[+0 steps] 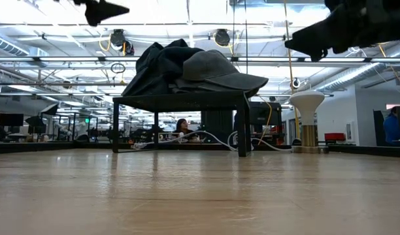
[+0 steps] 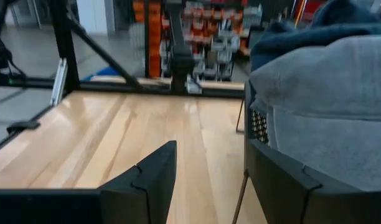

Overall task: Pick & Place hat
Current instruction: Return to Home Position

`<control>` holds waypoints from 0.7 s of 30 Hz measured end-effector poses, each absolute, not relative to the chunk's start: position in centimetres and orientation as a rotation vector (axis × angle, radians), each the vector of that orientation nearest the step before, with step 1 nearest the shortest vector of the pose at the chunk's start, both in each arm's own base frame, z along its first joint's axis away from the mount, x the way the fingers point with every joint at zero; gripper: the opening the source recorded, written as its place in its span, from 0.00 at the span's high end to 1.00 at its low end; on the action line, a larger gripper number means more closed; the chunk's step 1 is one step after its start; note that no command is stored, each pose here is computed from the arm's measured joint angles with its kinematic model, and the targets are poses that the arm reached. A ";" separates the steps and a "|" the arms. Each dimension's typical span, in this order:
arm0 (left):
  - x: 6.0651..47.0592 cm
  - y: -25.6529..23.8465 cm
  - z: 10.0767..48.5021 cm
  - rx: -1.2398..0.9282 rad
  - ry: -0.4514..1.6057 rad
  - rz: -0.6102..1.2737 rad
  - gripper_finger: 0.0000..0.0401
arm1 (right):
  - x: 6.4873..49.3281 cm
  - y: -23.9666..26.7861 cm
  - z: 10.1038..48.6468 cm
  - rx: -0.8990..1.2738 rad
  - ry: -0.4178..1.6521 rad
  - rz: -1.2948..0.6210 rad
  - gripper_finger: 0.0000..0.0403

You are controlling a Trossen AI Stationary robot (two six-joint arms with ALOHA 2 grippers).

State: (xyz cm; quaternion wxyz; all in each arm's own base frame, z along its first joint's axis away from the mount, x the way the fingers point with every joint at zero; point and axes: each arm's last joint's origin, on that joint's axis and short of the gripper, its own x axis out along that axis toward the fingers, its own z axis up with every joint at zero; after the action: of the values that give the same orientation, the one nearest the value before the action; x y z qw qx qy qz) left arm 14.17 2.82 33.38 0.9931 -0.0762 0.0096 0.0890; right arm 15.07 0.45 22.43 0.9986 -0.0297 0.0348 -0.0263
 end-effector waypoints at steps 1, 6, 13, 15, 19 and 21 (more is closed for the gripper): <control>14.2 2.8 32.6 -0.154 0.023 0.174 0.03 | 14.9 0.4 22.0 -0.065 0.051 -0.053 0.54; 14.5 2.6 29.1 -0.142 0.018 0.160 0.03 | 14.3 0.4 19.9 -0.067 0.023 -0.054 0.54; 14.7 2.5 25.0 -0.101 -0.034 0.148 0.03 | 13.8 0.4 17.8 -0.047 0.062 -0.053 0.54; 14.6 2.5 23.9 -0.094 -0.051 0.148 0.03 | 13.7 0.4 17.3 -0.033 0.073 -0.053 0.54; 14.4 2.5 21.7 -0.098 -0.078 0.147 0.03 | 13.5 0.4 16.5 -0.025 0.099 -0.053 0.54; 14.1 2.4 20.5 -0.109 -0.090 0.146 0.03 | 13.3 0.4 16.0 -0.011 0.106 -0.054 0.54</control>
State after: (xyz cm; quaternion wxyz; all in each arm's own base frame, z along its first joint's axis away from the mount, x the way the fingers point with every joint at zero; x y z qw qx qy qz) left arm 14.10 2.42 20.49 0.9949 -0.0542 -0.0449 0.0728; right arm 13.34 0.36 16.02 0.9982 -0.0057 0.0532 -0.0270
